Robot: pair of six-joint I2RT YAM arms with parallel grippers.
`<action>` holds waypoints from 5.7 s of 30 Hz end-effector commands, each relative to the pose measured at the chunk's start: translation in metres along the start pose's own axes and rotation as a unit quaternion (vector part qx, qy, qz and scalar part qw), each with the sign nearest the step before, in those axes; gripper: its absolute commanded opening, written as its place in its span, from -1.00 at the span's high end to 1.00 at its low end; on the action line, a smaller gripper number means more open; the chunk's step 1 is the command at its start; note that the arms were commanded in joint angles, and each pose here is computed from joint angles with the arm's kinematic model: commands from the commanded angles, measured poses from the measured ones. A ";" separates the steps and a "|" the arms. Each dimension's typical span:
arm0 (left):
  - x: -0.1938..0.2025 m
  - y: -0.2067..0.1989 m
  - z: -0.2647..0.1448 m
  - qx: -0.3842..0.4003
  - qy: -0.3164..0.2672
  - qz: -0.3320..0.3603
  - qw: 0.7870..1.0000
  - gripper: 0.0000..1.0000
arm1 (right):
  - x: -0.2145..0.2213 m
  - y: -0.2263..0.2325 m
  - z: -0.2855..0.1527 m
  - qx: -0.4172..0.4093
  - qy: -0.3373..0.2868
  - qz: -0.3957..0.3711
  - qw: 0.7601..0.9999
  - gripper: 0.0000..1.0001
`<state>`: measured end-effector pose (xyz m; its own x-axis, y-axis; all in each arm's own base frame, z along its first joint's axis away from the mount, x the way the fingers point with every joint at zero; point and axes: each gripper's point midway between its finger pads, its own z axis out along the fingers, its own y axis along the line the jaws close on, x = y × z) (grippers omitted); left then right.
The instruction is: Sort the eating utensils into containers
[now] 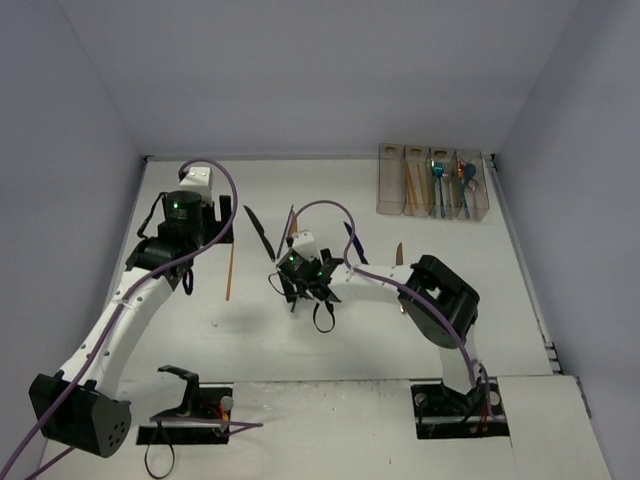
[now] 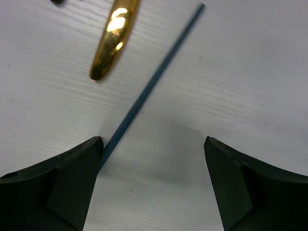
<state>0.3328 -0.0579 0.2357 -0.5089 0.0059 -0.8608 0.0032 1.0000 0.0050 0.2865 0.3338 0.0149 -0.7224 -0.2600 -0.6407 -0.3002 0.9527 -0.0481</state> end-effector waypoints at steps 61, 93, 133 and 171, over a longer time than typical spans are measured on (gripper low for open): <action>-0.002 -0.008 0.018 0.009 0.013 -0.005 1.000 -0.56 | -0.220 -0.401 0.059 0.139 -0.109 0.099 0.979 1.00; 0.105 -0.031 0.063 -0.006 0.184 0.019 0.983 -0.53 | -0.178 -0.287 -0.160 0.026 -0.234 0.178 0.955 -0.33; 0.164 -0.025 0.123 -0.009 0.309 -0.058 0.949 1.00 | -0.102 -0.211 -0.159 -0.123 -0.197 0.114 0.966 -0.48; -0.051 -0.194 -0.023 0.357 0.003 -0.293 0.887 1.00 | -0.162 0.003 -0.153 -0.311 -0.192 0.043 0.930 -0.29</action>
<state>0.3370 -0.2473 0.2399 -0.6894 -0.4612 -0.5586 0.1787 0.6390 -0.7482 0.2868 0.3442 0.2020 -0.5874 -0.0877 -0.8045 -0.6408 0.6575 0.3962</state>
